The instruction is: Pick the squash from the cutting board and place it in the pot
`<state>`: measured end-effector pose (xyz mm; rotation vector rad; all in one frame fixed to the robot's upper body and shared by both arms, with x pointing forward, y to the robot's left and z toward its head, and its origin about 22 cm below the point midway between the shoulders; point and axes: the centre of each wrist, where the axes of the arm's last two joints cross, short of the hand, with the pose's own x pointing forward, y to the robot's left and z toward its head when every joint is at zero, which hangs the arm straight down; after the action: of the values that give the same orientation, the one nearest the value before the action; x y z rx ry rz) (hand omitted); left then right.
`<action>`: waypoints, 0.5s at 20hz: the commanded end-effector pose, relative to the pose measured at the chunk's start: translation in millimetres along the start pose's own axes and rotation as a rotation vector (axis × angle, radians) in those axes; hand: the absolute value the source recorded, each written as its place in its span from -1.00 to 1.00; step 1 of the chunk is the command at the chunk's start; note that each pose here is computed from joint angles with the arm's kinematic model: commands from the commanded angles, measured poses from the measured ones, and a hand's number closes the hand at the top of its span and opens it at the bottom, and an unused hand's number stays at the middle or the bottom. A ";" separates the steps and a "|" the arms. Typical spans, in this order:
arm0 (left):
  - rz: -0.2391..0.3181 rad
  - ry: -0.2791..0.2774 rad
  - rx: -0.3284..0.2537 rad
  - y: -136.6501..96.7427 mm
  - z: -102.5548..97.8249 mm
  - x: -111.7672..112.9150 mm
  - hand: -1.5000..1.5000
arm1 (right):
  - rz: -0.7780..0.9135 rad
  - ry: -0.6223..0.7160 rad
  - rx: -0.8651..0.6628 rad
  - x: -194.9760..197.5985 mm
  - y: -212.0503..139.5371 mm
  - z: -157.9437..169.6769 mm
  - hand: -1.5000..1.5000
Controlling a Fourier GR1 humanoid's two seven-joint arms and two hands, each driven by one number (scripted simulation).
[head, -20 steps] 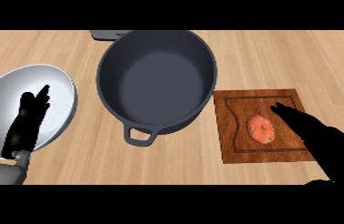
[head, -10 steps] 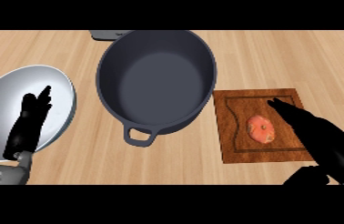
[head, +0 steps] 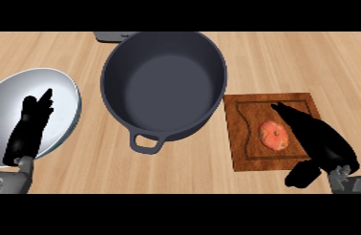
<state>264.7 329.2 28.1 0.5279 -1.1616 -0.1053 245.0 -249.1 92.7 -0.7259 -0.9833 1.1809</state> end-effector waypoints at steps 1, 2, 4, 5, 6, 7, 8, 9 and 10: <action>0.001 0.002 0.005 15.9 -3.1 -2.8 0.00 | -0.010 -0.003 0.000 0.2 15.3 0.5 -1.00; 0.004 0.001 -0.011 -15.2 -4.0 -13.9 0.00 | 0.000 -0.015 -0.020 0.3 16.1 -12.5 -1.00; 0.015 -0.005 0.001 -1.5 3.0 4.8 0.00 | -0.001 -0.011 -0.030 -0.5 23.5 -31.3 -1.00; 0.000 -0.003 -0.011 15.9 12.7 2.5 0.00 | 0.013 -0.009 -0.026 1.3 30.3 -32.5 -1.00; -0.005 -0.009 -0.005 24.1 -7.2 0.3 0.00 | 0.025 -0.007 -0.019 -18.9 14.9 -20.9 -1.00; 0.006 -0.005 -0.002 -6.5 -5.4 13.4 0.00 | 0.045 0.012 -0.014 3.9 6.3 -26.2 -1.00; 0.002 0.004 0.009 -6.2 2.4 4.0 0.00 | 0.024 0.026 -0.012 4.6 21.3 -30.6 -1.00; 0.010 0.001 0.003 16.7 -9.2 8.3 0.00 | 0.023 0.028 -0.017 3.6 20.7 -33.4 -1.00; -0.002 -0.003 -0.003 -9.2 4.2 -4.0 0.00 | 0.032 0.039 0.007 3.1 17.1 -37.2 -1.00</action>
<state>266.2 330.1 30.7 0.5261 -1.1636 -0.1033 263.1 -243.3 66.8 -0.7562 -0.9727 1.1869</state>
